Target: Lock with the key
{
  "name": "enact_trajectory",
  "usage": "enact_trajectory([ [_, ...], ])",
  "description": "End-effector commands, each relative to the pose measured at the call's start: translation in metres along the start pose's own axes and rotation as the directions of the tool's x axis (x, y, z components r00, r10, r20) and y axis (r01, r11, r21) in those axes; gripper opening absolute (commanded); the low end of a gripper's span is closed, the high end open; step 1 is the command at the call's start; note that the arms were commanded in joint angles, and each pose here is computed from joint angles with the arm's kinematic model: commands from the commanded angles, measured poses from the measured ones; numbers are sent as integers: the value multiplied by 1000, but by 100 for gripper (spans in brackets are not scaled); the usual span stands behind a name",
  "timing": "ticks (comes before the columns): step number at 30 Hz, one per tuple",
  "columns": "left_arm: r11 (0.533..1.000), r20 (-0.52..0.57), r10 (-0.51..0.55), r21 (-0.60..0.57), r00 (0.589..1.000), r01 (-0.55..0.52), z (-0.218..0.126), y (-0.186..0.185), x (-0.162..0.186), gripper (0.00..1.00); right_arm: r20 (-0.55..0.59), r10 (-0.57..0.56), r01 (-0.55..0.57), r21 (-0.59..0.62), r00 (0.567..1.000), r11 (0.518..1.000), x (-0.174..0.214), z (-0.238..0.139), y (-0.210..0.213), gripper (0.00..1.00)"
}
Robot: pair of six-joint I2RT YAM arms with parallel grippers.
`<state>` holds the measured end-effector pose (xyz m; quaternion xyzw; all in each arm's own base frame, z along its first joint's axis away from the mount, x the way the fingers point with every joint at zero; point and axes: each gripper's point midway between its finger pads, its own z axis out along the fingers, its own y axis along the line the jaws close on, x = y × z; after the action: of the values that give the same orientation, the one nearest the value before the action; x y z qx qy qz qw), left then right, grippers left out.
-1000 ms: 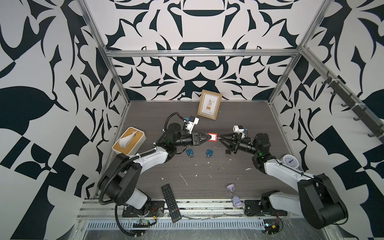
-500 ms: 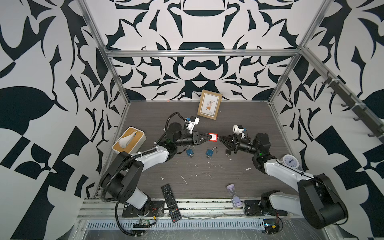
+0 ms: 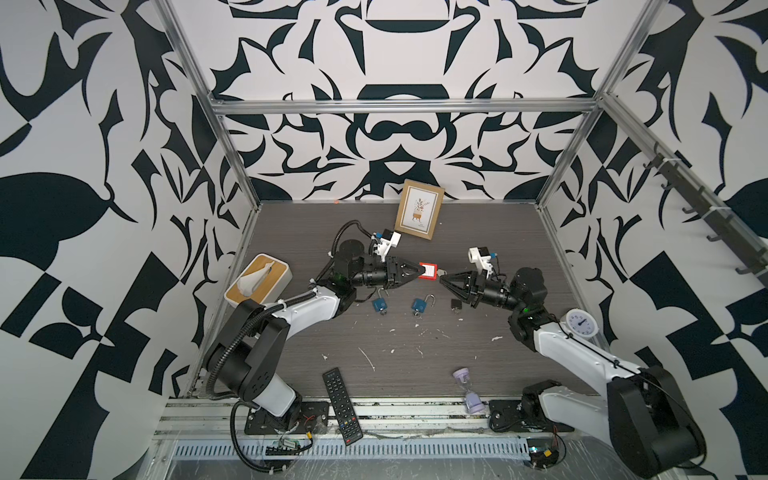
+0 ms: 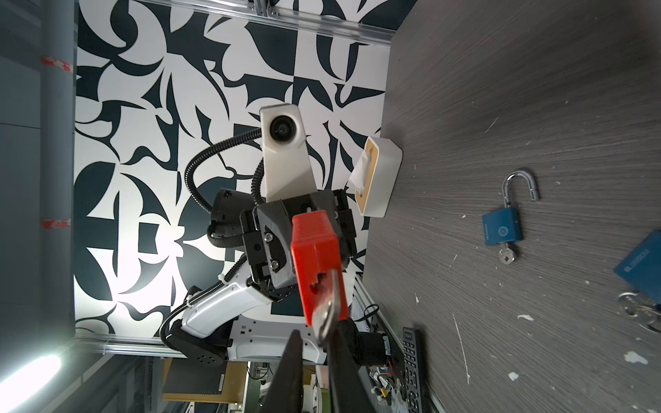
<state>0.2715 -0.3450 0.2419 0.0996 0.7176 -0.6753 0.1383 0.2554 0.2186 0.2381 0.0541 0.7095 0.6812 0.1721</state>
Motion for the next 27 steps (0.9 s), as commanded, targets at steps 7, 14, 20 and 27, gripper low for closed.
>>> enact_trajectory([
  [7, 998, -20, 3, 64, 1000, -2, -2, -23, -2, 0, -12, -125, 125, 69, 992, 990, -1, 0, 1, 16],
  [14, 999, -19, 5, 48, 1000, -4, -4, -18, -1, 0, -6, -209, 209, 3, 978, 978, 2, -4, 33, 21],
  [20, 998, -13, 5, 58, 1000, -5, -2, -16, -4, 0, -11, -229, 229, 26, 973, 973, 4, -6, 38, 34],
  [27, 998, -15, 8, 65, 1000, -7, -3, -19, -3, 0, 0, -205, 205, 28, 979, 978, -8, 1, 34, 33],
])
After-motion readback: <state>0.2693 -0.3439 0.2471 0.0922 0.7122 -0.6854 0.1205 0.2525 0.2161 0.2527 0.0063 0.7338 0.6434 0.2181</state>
